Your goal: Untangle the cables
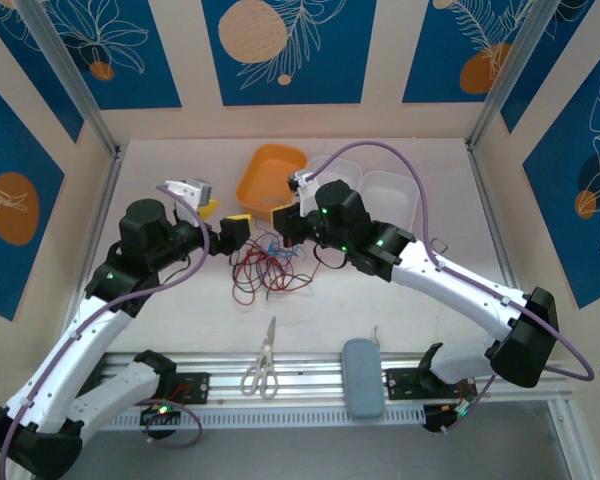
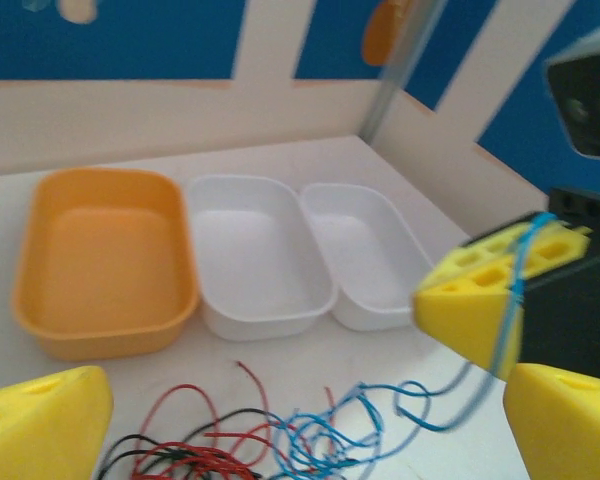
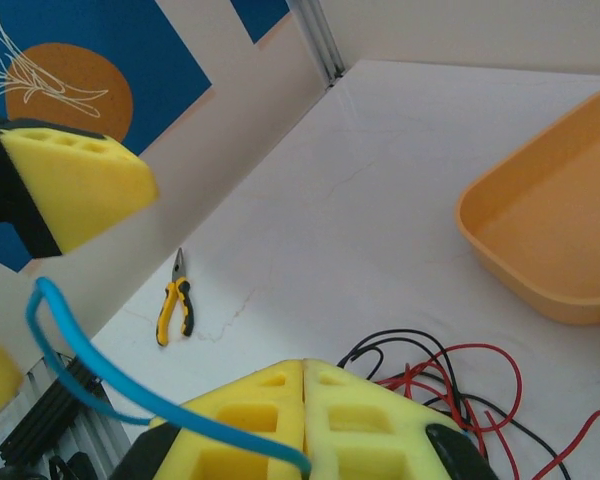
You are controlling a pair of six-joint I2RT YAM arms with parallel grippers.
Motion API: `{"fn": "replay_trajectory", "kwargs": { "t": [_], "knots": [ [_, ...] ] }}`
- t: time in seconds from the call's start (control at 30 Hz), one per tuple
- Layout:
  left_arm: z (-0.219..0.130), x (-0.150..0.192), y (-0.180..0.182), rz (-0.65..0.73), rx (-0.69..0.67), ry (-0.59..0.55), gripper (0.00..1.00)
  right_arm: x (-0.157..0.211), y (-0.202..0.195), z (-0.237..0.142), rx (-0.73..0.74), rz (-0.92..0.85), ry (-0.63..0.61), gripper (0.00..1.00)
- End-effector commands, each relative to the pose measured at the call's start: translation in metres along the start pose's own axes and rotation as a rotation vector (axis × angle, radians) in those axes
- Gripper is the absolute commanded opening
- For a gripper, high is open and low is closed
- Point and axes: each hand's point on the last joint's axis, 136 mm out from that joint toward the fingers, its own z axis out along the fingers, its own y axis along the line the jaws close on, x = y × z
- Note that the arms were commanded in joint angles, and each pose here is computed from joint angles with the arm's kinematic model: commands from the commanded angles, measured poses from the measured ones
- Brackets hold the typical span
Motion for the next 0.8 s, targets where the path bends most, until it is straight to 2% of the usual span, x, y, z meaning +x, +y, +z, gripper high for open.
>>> {"fn": "replay_trajectory", "kwargs": {
  "t": [0.0, 0.13, 0.27, 0.37, 0.5, 0.6, 0.7, 0.77],
  "knots": [
    [-0.007, 0.011, 0.031, -0.034, -0.176, -0.005, 1.00, -0.014, 0.005, -0.012, -0.012, 0.017, -0.025, 0.00],
    [-0.006, 0.047, 0.062, -0.105, -0.324, 0.072, 1.00, -0.019, 0.012, -0.016, -0.037, 0.022, -0.028, 0.00],
    [0.003, 0.074, 0.071, -0.139, -0.335, 0.136, 1.00, -0.023, 0.018, -0.019, -0.068, 0.030, -0.034, 0.00],
    [0.015, 0.083, 0.060, -0.134, -0.237, 0.158, 1.00, -0.024, 0.022, -0.021, -0.092, 0.032, -0.033, 0.00],
    [0.030, 0.081, 0.022, -0.100, 0.011, 0.139, 1.00, -0.026, 0.025, -0.021, -0.120, 0.043, -0.029, 0.00],
    [0.035, 0.083, 0.002, -0.081, 0.145, 0.144, 1.00, -0.028, 0.027, -0.022, -0.151, 0.059, -0.027, 0.00],
    [0.041, 0.091, -0.004, -0.081, 0.199, 0.167, 1.00, -0.030, 0.030, -0.024, -0.184, 0.074, -0.022, 0.00],
    [0.044, 0.095, -0.007, -0.091, 0.227, 0.177, 0.96, -0.031, 0.030, -0.024, -0.200, 0.085, -0.019, 0.00]
  ]
}}
